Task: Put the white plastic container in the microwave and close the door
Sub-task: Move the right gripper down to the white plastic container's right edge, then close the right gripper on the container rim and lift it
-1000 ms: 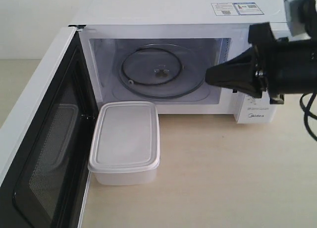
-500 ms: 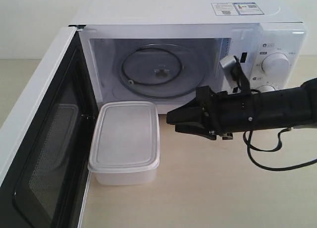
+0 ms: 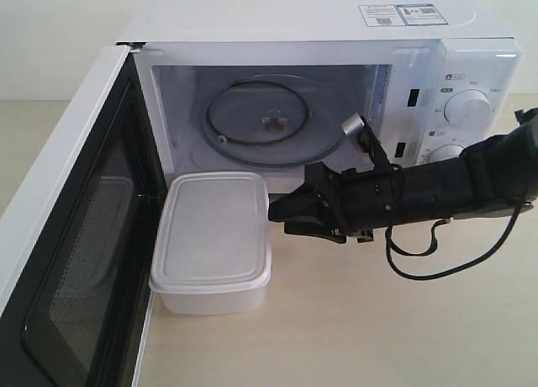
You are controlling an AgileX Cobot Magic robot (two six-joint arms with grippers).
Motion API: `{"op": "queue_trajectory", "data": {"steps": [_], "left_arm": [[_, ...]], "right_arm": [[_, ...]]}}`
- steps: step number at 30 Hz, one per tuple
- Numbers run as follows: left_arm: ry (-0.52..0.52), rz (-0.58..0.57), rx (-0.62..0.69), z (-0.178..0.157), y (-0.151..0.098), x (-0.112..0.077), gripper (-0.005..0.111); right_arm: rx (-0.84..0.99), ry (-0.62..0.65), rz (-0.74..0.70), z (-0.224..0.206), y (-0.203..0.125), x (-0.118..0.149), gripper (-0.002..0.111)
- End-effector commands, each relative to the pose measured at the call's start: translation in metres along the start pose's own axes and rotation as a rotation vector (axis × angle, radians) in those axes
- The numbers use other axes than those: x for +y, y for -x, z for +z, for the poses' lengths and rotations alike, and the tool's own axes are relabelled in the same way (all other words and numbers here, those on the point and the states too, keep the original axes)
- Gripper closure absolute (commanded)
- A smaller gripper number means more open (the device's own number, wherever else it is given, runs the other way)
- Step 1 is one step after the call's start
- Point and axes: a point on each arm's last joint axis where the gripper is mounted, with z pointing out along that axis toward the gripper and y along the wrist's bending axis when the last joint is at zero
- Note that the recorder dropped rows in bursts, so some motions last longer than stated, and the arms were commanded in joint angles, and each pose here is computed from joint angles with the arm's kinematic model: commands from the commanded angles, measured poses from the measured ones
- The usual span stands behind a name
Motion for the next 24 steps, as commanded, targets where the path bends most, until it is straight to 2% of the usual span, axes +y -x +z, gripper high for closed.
{"op": "queue_trajectory", "data": {"steps": [1, 12, 14, 15, 17, 18, 24], "left_arm": [[0.001, -0.008, -0.014, 0.000, 0.001, 0.000, 0.102], [0.001, -0.008, -0.014, 0.000, 0.001, 0.000, 0.102], [0.001, -0.008, -0.014, 0.000, 0.001, 0.000, 0.102], [0.001, -0.008, -0.014, 0.000, 0.001, 0.000, 0.102], [0.001, -0.008, -0.014, 0.000, 0.001, 0.000, 0.102], [0.001, -0.008, -0.014, 0.000, 0.001, 0.000, 0.102], [0.001, -0.008, -0.014, 0.000, 0.001, 0.000, 0.102]], "right_arm": [[0.011, 0.007, -0.030, 0.013, 0.005, 0.002, 0.065], [0.046, -0.075, -0.019, 0.038, 0.000, -0.005, 0.066], [0.050, -0.073, -0.022, 0.039, -0.001, -0.004, 0.077], [0.050, -0.073, -0.029, 0.039, -0.001, -0.004, 0.089], [0.051, -0.070, -0.042, 0.039, -0.001, -0.004, 0.105], [0.051, -0.070, -0.042, 0.039, -0.001, -0.004, 0.108], [0.050, -0.070, -0.030, 0.039, -0.001, -0.003, 0.108]]}}
